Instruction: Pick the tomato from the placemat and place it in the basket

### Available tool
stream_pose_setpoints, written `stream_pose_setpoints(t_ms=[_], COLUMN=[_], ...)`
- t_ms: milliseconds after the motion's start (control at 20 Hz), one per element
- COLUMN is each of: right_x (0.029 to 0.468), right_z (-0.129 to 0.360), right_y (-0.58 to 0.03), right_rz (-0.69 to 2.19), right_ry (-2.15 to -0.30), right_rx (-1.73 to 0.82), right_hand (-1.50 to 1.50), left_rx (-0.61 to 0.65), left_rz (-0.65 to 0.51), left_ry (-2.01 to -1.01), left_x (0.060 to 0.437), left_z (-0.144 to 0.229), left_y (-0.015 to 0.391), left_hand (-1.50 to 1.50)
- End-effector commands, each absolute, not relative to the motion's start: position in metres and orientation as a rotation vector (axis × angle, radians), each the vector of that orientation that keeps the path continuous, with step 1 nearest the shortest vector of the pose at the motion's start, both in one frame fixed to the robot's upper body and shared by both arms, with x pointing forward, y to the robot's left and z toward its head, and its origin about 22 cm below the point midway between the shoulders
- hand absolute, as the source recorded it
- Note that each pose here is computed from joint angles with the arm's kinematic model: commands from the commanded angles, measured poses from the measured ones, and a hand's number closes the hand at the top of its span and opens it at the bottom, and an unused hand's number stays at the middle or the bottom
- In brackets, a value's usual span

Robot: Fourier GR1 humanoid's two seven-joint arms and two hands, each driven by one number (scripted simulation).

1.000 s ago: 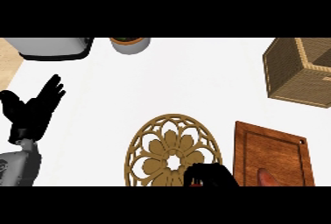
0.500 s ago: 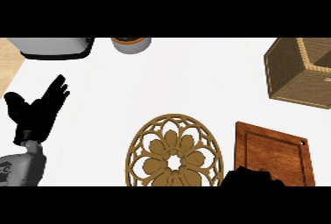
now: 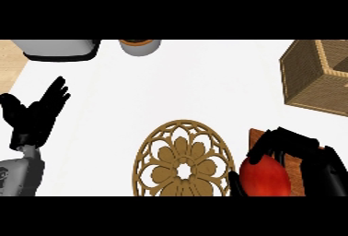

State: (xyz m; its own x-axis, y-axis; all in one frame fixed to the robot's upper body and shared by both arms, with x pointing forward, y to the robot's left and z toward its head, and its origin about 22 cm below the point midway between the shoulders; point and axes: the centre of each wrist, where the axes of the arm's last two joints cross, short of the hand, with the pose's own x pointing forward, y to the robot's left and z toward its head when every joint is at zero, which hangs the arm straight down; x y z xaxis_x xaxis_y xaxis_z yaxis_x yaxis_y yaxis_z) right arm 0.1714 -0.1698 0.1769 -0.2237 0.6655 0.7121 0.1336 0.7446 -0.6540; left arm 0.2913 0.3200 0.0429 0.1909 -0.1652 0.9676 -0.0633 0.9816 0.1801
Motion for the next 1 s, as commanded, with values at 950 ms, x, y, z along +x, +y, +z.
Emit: stream_pose_setpoints(t_ms=[950], right_x=[0.311], right_z=[0.232], right_y=[-0.299], right_rz=[0.312], right_ry=[-1.628], right_rx=[-1.028], right_hand=[1.50], left_rx=[0.201], left_rz=[-0.061], left_ry=[-1.388], left_x=[0.300], left_z=[0.029], left_y=[0.314], left_hand=[0.00])
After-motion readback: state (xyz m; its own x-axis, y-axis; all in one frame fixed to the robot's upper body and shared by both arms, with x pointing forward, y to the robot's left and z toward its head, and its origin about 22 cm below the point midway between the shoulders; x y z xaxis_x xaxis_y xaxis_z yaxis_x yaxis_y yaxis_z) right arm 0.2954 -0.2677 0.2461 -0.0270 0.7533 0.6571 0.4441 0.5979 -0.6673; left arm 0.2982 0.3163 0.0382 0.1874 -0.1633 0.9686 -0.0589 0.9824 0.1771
